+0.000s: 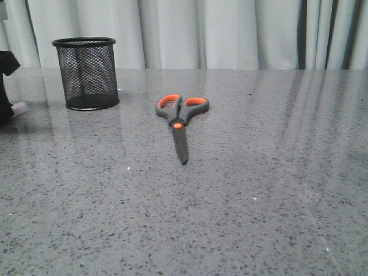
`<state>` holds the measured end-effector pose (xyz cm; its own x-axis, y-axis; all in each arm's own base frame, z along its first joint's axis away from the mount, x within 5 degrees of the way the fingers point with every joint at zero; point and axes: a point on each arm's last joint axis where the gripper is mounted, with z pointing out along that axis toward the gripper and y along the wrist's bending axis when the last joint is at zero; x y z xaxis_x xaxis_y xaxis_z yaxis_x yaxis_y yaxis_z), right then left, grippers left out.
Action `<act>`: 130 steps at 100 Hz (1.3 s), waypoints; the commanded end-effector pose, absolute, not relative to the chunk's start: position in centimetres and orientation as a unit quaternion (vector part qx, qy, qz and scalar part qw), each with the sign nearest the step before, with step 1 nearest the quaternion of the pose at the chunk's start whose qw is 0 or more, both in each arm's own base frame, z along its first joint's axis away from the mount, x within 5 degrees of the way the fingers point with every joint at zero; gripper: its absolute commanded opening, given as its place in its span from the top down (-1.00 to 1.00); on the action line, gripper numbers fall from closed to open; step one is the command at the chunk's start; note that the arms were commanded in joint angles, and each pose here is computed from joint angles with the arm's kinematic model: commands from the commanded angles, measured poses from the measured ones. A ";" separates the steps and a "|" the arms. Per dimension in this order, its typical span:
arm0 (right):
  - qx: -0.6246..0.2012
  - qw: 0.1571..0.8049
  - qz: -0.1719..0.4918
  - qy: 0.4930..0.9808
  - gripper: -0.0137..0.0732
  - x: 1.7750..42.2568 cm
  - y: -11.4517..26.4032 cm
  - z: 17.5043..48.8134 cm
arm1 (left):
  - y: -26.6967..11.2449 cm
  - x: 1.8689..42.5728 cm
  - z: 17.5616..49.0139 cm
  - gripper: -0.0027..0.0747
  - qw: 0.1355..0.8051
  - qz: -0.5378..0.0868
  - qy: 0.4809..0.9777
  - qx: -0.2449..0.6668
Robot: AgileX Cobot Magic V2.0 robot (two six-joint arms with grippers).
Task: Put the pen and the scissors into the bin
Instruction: 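Close the left gripper on the highlighter and lift it upright, then lower the highlighter into the black mesh cup and release it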
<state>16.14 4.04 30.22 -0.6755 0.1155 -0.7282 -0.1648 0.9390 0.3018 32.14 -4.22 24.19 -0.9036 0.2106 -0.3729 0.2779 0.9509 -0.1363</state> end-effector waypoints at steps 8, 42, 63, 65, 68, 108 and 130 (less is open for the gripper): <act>-0.013 0.442 0.171 0.881 -0.24 16.6 3.9 31.7 | -4.7 31.7 24.5 0.99 0.161 -0.107 0.973 0.128; -0.013 0.439 0.171 0.882 -0.24 16.5 3.9 31.7 | -4.1 30.8 28.0 0.99 0.221 -0.071 0.961 0.150; -0.013 0.439 0.171 0.882 -0.24 16.5 3.9 31.7 | -4.0 29.4 34.1 0.99 0.336 -0.063 0.928 0.149; -0.013 0.439 0.171 0.882 -0.24 16.5 3.9 31.7 | -4.0 29.2 34.6 0.99 0.350 -0.063 0.923 0.147; -0.013 0.440 0.171 0.881 -0.24 16.6 3.9 31.7 | -4.0 29.0 35.4 0.99 0.368 -0.064 0.916 0.145; -0.014 0.437 0.171 0.883 -0.24 16.5 3.9 31.7 | -5.3 28.9 40.2 0.99 0.548 -0.138 0.816 0.118; -0.014 0.437 0.171 0.883 -0.24 16.5 3.9 31.7 | -8.2 30.0 40.7 0.99 0.613 -0.124 0.767 0.143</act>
